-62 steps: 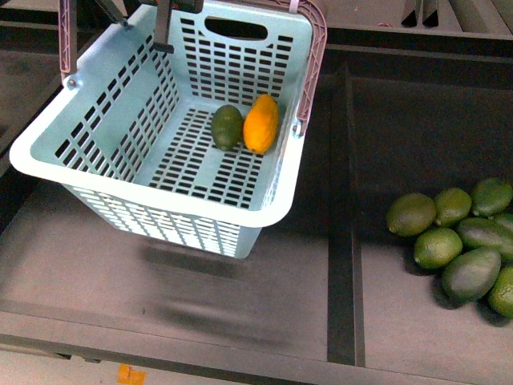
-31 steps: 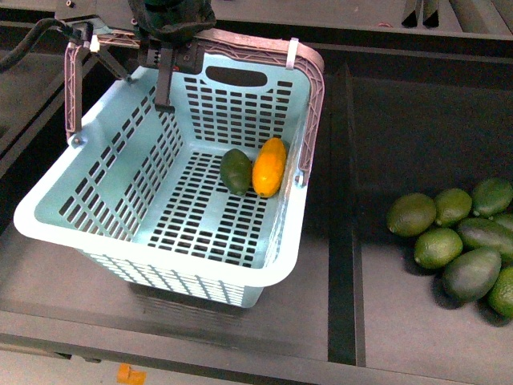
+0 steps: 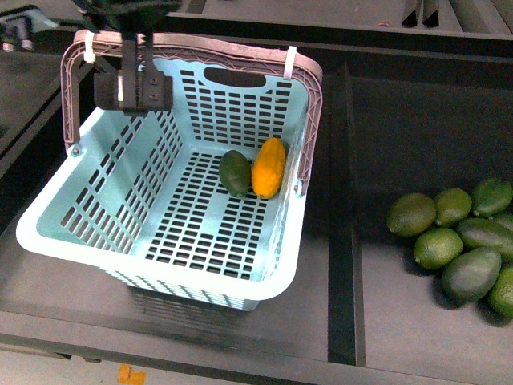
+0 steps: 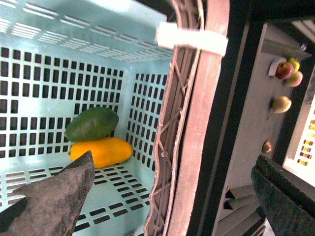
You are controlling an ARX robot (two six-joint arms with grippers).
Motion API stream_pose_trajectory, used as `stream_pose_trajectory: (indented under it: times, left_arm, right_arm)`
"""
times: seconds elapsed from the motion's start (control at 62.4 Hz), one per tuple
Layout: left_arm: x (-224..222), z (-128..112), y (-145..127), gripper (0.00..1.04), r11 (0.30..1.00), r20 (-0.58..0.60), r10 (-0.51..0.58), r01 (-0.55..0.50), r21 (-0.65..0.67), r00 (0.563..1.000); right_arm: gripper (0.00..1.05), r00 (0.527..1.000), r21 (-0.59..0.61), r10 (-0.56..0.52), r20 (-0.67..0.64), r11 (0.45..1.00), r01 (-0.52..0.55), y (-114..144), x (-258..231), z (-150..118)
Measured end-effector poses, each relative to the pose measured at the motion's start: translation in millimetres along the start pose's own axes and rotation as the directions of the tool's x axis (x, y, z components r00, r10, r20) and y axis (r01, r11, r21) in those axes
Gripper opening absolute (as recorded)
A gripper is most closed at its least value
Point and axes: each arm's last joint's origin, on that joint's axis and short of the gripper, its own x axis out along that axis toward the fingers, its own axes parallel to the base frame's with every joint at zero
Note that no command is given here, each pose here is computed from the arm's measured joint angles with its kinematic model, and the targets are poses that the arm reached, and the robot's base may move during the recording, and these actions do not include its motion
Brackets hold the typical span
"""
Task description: Pick mango and avocado into basket
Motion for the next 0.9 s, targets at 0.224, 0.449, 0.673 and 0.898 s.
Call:
stream_pose_trajectory:
  times: [0.224,0.449,0.673,0.898]
  left_arm:
    - [-48,30,4,0.96,1.000,0.082,0.014,-0.014,0.006,0.997]
    - [-40,70,56,0.59,0.535,-0.154,-0.547,0.485,0.692,0.823]
    - [-77,123,91,0.13,0.049,-0.125,-0.716,0.228,0.972,0.687]
    - [-94,150,126,0.02,0.004,-0.120,-0.713,0.176,0.984,0.690]
  right_arm:
    - [0.96,1.000,0.000,0.000,0.000,1.000,0.000,0,0,0]
    - [0.96,1.000,0.000,-0.001,0.000,1.000,0.001,0,0,0]
    - [0.96,1.000,0.000,-0.001,0.000,1.000,0.001,0,0,0]
    - [0.96,1.000,0.000,-0.001,0.000,1.000,0.001,0,0,0]
